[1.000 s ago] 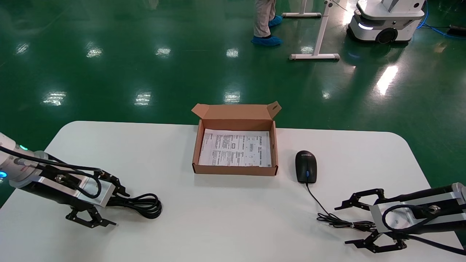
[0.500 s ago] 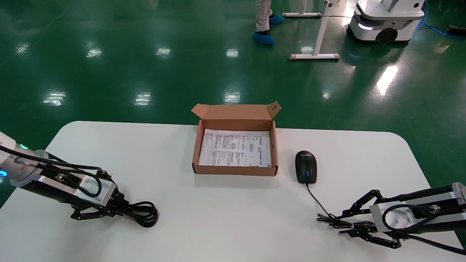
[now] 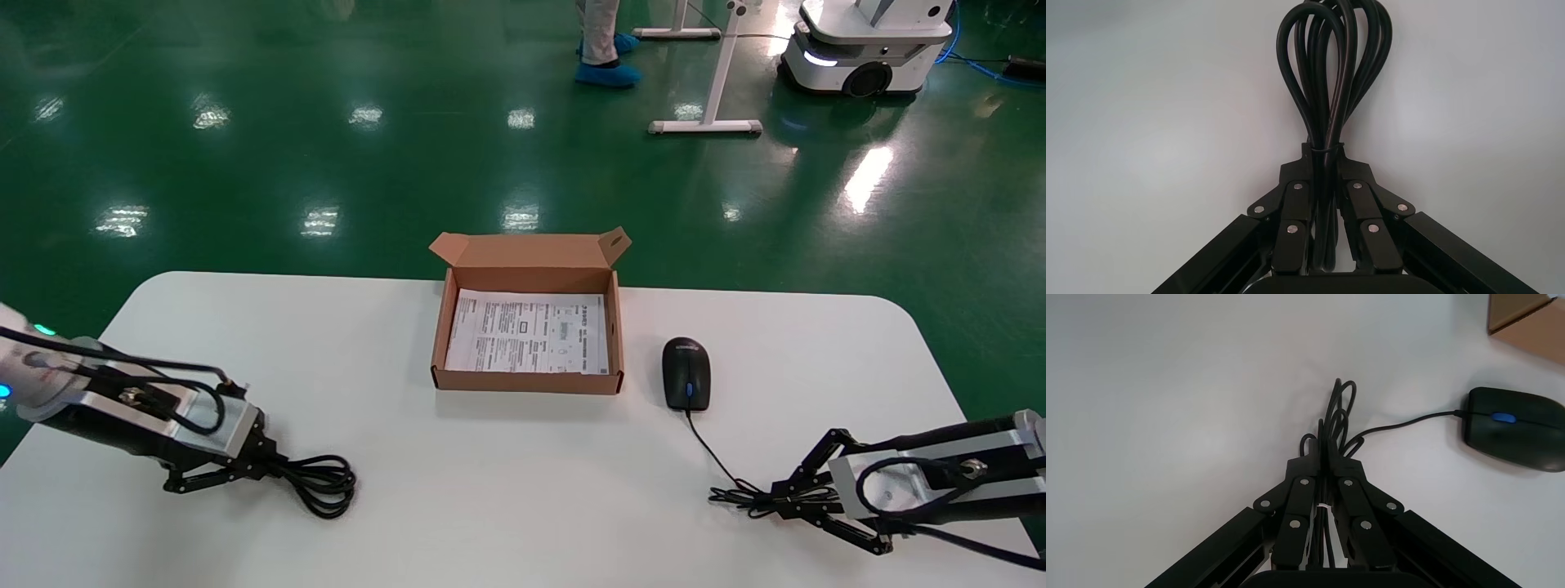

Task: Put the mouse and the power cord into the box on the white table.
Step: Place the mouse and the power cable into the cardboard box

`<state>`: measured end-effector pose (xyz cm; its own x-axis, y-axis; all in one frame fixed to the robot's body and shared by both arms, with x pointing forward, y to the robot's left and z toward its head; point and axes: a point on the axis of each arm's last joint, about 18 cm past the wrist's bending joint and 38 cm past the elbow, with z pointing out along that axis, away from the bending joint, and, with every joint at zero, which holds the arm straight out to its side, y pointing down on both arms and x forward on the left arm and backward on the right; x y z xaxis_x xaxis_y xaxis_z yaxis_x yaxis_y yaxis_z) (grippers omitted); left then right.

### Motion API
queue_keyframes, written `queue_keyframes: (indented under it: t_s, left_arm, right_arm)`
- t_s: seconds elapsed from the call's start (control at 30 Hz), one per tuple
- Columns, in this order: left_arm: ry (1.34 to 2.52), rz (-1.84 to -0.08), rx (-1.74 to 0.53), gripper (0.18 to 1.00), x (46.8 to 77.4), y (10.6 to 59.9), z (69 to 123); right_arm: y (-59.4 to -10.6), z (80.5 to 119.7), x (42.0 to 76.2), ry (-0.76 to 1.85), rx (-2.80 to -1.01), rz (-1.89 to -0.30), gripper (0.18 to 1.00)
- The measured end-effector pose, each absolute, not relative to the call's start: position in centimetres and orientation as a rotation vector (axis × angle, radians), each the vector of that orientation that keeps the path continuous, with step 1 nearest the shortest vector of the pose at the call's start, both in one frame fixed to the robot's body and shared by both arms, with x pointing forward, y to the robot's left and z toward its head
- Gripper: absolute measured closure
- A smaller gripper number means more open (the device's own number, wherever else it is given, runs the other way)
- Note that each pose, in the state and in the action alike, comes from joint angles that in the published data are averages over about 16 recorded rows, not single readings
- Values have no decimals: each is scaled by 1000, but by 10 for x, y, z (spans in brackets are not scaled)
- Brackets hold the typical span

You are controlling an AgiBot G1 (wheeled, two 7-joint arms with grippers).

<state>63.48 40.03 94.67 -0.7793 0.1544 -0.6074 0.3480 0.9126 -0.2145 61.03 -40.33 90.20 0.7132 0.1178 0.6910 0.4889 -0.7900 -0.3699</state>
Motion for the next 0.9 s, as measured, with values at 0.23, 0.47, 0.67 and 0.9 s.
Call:
queue_keyframes:
  t_s: [0.23, 0.47, 0.67, 0.9]
  left_arm:
    - [2298, -531, 312, 948, 622, 407, 1009]
    - [2036, -650, 256, 949, 610, 402, 1098]
    - [1812, -743, 214, 949, 608, 382, 1170]
    - [1674, -777, 198, 949, 616, 353, 1215]
  right_arm:
    - [-393, 972, 609, -423, -2227, -1041, 975]
    - [-367, 1058, 604, -430, -2037, -1167, 981]
    - [-331, 1106, 608, -486, -1930, -1221, 982]
    - [-281, 1116, 629, -552, -1889, -1215, 982]
